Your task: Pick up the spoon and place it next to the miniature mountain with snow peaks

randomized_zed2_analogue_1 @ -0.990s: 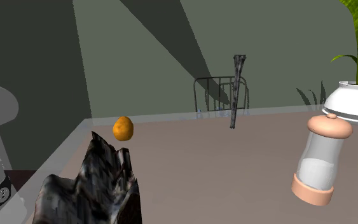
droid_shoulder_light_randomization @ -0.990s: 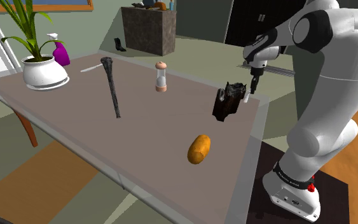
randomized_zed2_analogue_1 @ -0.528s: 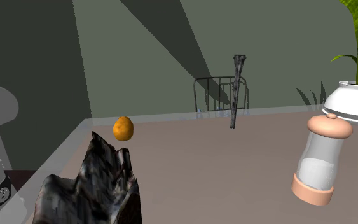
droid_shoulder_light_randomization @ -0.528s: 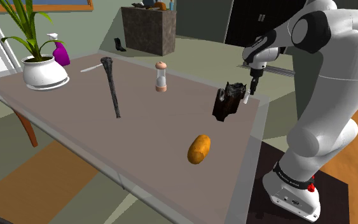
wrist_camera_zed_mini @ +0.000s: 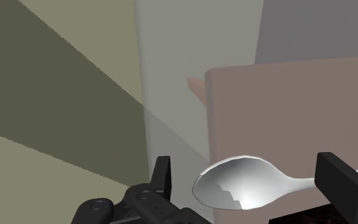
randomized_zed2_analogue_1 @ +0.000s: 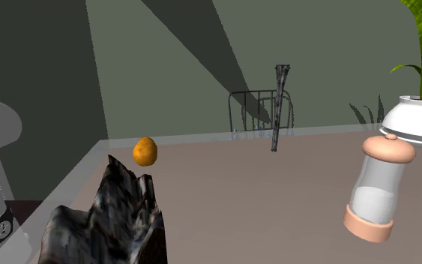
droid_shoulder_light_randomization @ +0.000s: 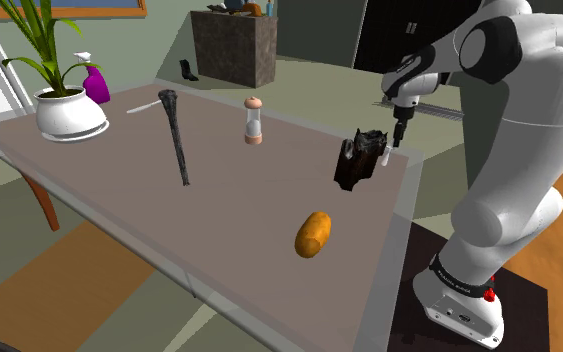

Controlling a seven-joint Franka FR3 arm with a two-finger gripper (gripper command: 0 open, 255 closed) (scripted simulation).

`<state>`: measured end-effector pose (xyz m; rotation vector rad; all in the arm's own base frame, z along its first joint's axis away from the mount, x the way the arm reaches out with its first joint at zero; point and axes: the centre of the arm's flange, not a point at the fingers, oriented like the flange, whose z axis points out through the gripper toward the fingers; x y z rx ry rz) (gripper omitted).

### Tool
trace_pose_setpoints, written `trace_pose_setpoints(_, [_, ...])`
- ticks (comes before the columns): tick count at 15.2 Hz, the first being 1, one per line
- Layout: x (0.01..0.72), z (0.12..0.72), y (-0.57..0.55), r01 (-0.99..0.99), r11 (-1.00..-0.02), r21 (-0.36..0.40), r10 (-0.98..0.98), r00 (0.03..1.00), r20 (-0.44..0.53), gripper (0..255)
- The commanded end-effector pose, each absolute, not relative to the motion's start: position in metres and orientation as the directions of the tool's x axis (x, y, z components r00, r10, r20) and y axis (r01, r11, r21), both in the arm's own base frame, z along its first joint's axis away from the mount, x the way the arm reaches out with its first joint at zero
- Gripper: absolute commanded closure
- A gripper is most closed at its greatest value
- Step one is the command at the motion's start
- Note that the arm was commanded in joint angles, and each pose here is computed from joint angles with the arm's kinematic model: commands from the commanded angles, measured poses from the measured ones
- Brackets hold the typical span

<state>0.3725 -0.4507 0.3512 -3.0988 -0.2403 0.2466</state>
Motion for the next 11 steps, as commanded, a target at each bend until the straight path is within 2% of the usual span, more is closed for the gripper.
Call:
trace_pose_setpoints(1, [0.375,0.371,-0.451,0.151,-0.988,-0.036,0.155,0.976,-0.155,0])
trace_pose_setpoints(3, [0.379,0.394,-0.452,0.151,-0.988,-0.036,0.155,0.976,-0.155,0])
trace_pose_setpoints(11, [0.379,0.394,-0.452,0.151,-0.988,-0.036,0.155,0.976,-0.155,0])
